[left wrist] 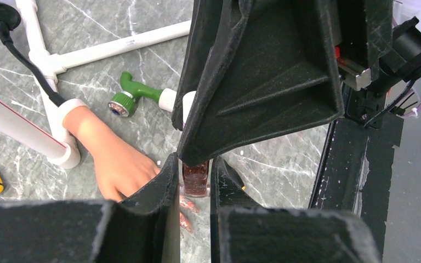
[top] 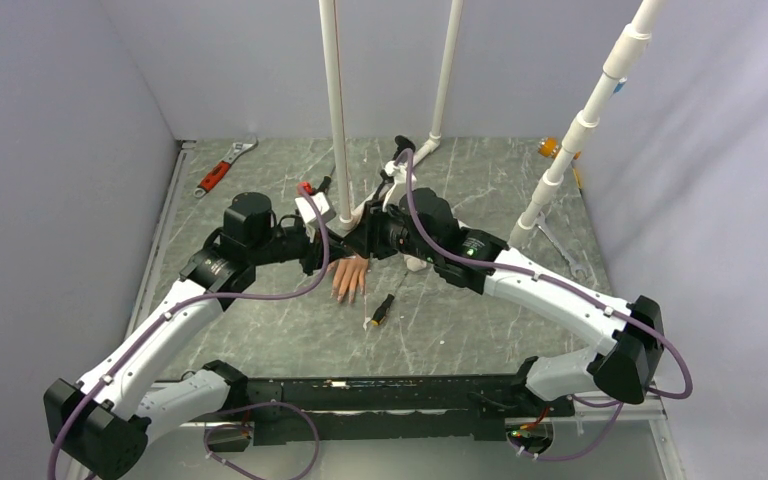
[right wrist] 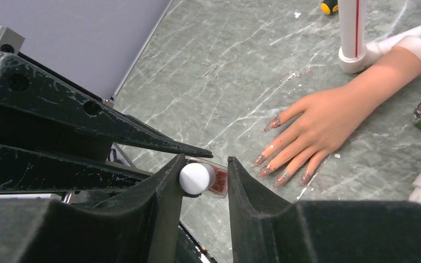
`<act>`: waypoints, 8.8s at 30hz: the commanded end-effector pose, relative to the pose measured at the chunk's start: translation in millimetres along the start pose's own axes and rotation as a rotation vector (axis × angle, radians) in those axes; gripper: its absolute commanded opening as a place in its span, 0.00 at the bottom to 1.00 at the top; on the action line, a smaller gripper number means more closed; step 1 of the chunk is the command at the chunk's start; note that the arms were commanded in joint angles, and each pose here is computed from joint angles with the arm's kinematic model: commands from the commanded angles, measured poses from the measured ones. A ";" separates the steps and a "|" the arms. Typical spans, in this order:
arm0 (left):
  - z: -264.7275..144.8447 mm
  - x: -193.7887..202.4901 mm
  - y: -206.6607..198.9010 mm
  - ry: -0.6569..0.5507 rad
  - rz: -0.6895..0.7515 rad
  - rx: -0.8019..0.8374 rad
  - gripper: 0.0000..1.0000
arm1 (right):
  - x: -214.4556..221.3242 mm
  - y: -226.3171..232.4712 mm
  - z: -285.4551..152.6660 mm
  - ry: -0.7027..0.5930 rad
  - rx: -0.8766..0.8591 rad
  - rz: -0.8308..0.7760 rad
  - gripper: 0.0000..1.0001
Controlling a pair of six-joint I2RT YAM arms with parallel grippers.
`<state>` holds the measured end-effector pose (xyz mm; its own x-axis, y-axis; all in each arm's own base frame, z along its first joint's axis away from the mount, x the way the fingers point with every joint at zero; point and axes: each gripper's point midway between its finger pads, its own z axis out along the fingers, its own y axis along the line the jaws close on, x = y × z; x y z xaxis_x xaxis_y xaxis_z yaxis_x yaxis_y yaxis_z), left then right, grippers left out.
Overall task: Paint the nails
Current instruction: Unscrew the nail polish bottle.
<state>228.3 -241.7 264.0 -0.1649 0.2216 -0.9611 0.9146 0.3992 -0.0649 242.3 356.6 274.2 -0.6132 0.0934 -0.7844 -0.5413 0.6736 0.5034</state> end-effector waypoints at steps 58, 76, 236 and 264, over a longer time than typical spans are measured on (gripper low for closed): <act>-7.5 -31.5 -7.9 -0.100 0.053 0.017 0.00 | 12.1 40.8 -66.1 -0.023 -0.387 -0.245 0.84; -7.6 -30.9 3.0 -0.102 0.036 -0.035 0.00 | -57.5 25.4 -59.7 -0.267 -0.164 -0.060 0.74; -24.7 -34.3 -81.6 -0.139 0.092 0.532 0.00 | 34.4 49.5 -57.8 0.037 -0.468 -0.466 0.00; -8.9 -30.7 -30.7 -0.096 0.073 0.193 0.00 | -1.4 30.8 -69.6 -0.214 -0.326 -0.324 1.00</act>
<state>182.6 -255.4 275.8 -0.1454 0.1890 -0.9712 0.9869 0.0967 -0.1290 174.2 327.1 286.8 -0.3004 -0.0578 -0.9521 -0.8828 0.3948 0.2546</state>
